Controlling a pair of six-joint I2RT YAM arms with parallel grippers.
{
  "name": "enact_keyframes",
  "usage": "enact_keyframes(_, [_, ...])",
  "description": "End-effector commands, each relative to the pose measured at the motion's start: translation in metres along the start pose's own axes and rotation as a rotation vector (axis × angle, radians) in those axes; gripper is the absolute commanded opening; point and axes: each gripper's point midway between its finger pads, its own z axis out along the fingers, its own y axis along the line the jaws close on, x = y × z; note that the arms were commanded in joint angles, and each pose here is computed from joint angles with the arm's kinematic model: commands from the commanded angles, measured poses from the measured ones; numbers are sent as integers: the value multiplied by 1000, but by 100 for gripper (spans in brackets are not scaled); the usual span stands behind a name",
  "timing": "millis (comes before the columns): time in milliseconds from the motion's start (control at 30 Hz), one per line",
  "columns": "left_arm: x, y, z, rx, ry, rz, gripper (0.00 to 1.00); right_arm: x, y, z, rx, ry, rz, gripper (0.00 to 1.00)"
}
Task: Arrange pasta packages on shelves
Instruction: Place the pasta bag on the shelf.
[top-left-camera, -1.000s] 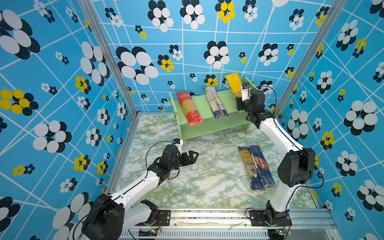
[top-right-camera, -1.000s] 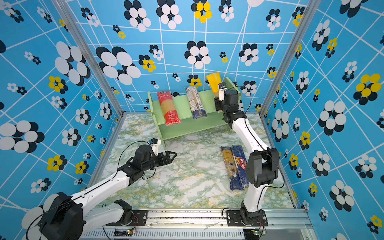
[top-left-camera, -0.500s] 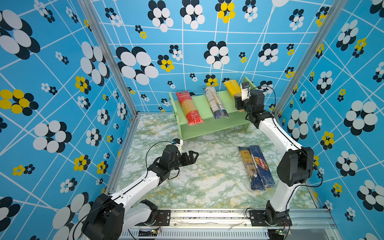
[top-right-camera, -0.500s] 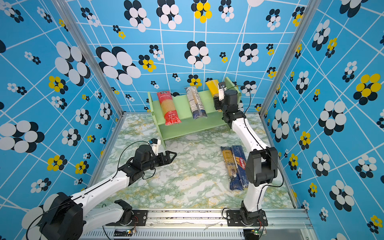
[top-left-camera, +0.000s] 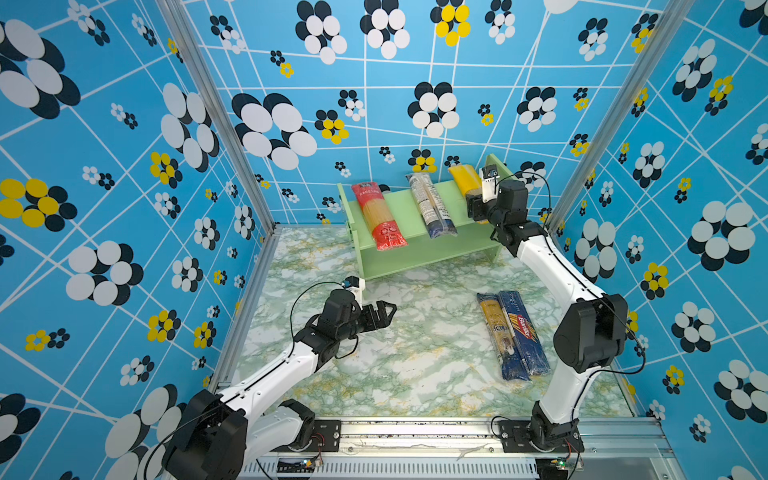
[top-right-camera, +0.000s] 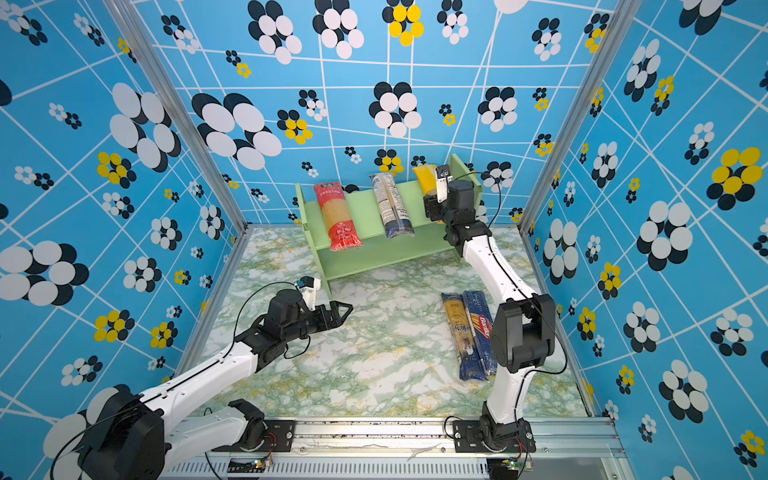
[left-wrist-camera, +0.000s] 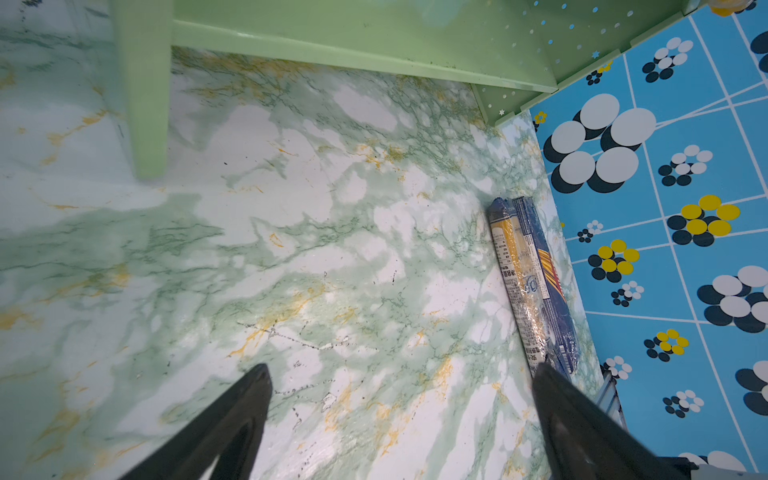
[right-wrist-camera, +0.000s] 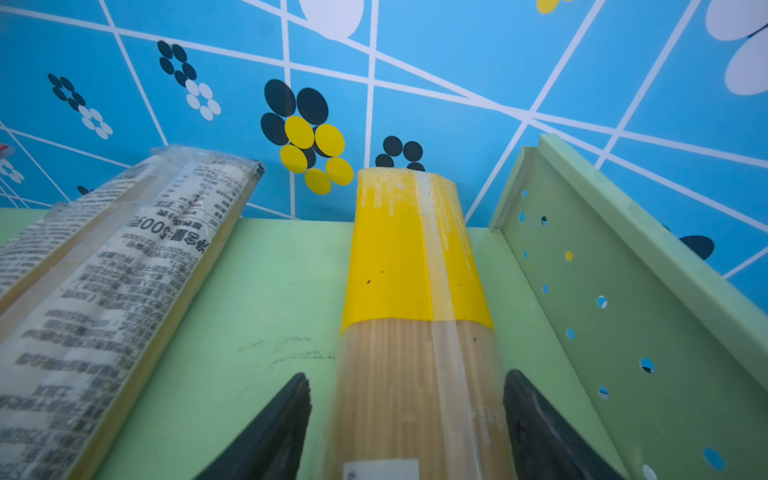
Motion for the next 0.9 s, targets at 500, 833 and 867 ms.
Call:
enact_keyframes(500, [-4,-7,-10,30,-17,22,99,11,-4,-33,-14,175,-7,87])
enact_keyframes(833, [-4,-11,-18,49,-16,46,99,-13,-5,-79,-47,143,13,87])
enact_keyframes(867, [-4,-12,-19,52,-15,47,99,-14,-4,-86,-57,149,19,88])
